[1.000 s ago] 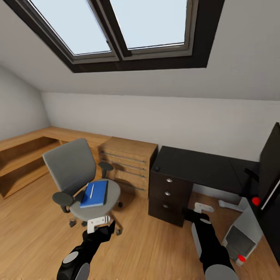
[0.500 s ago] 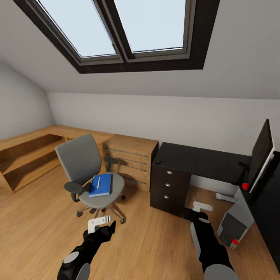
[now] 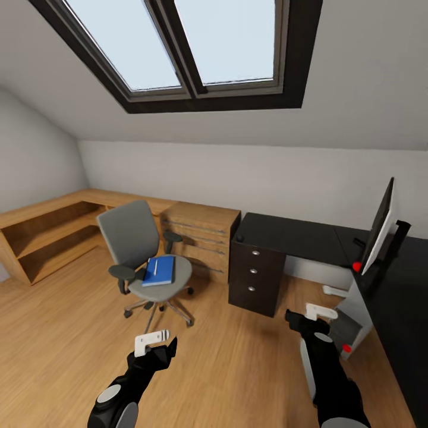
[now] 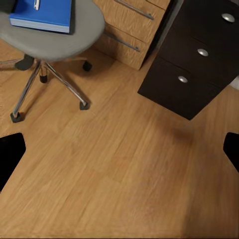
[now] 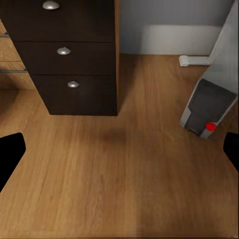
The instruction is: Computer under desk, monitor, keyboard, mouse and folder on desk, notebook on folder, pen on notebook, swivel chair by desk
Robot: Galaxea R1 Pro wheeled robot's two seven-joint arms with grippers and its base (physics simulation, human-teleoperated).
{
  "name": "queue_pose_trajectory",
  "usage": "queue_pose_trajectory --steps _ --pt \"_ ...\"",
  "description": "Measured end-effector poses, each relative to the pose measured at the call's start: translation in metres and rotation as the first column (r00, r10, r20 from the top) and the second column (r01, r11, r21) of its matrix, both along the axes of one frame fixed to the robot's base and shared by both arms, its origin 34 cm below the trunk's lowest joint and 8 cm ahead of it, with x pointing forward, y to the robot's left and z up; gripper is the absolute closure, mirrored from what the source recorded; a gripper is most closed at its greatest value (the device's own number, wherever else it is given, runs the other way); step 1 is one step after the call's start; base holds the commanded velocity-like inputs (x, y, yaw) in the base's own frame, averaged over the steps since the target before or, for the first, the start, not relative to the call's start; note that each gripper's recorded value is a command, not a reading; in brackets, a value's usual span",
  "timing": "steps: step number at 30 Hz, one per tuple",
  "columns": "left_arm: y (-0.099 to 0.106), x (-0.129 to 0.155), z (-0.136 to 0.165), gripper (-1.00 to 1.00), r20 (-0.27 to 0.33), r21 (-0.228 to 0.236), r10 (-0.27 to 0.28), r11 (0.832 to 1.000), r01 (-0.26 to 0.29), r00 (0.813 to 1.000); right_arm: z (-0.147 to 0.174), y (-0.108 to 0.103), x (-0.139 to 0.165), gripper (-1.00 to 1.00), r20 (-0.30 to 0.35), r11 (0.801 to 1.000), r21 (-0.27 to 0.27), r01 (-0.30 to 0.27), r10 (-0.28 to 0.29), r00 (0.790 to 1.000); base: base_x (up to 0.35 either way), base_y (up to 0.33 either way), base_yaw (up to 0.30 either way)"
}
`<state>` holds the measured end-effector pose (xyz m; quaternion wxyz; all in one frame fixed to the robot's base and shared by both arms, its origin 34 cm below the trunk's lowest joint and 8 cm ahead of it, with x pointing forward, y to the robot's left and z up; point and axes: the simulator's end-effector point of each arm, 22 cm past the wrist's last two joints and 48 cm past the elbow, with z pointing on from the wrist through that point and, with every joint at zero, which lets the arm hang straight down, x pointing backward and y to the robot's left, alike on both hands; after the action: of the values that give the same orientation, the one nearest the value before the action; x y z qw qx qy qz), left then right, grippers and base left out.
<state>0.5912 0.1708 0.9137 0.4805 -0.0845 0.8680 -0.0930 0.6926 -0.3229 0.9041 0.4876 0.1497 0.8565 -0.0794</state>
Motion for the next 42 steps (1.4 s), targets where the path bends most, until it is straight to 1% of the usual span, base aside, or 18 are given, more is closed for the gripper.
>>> queue_pose_trajectory --steps 5,12,21,25,27,34,38,42 --pt "0.0 0.0 0.0 -1.0 0.0 0.0 0.0 1.0 0.0 1.0 0.013 -0.007 -0.013 -1.0 0.011 1.0 -0.018 0.007 -0.007 1.0 -0.334 -0.009 0.0" --pt "-0.001 0.0 0.0 -1.0 0.0 -0.001 -0.001 1.0 0.001 1.0 0.021 -0.002 -0.017 -1.0 0.025 1.0 0.018 0.007 -0.008 1.0 -0.314 -0.125 0.0" --pt "-0.001 0.0 0.0 -1.0 -0.002 -0.001 -0.002 1.0 0.002 1.0 0.025 0.006 -0.016 -1.0 0.037 1.0 0.023 -0.011 0.01 0.999 -0.278 -0.205 0.0" --pt "-0.003 -0.001 -0.001 -1.0 -0.003 -0.002 -0.005 1.0 0.005 1.0 0.026 0.007 -0.016 -1.0 0.037 1.0 0.023 -0.014 0.014 0.999 -0.103 -0.303 0.0" --pt "-0.007 -0.002 -0.001 -1.0 -0.004 -0.001 -0.015 1.0 0.015 1.0 0.028 0.007 -0.016 -1.0 0.042 1.0 0.021 -0.014 0.013 0.999 -0.013 -0.342 0.0" --pt "-0.008 -0.002 -0.001 -1.0 -0.004 0.0 -0.018 1.0 0.018 1.0 0.029 0.006 -0.016 -1.0 0.042 1.0 0.021 -0.012 0.011 0.999 -0.003 -0.346 -0.002" --pt "-0.008 -0.002 -0.001 -1.0 -0.003 -0.001 -0.018 1.0 0.018 1.0 0.03 0.006 -0.016 -1.0 0.044 1.0 0.023 -0.01 0.009 0.999 0.0 -0.347 -0.114" --pt "-0.009 -0.002 0.001 -1.0 0.0 -0.002 -0.021 1.0 0.021 1.0 0.031 0.006 -0.016 -1.0 0.051 0.999 0.044 -0.005 0.002 0.999 -0.044 -0.339 -0.213"
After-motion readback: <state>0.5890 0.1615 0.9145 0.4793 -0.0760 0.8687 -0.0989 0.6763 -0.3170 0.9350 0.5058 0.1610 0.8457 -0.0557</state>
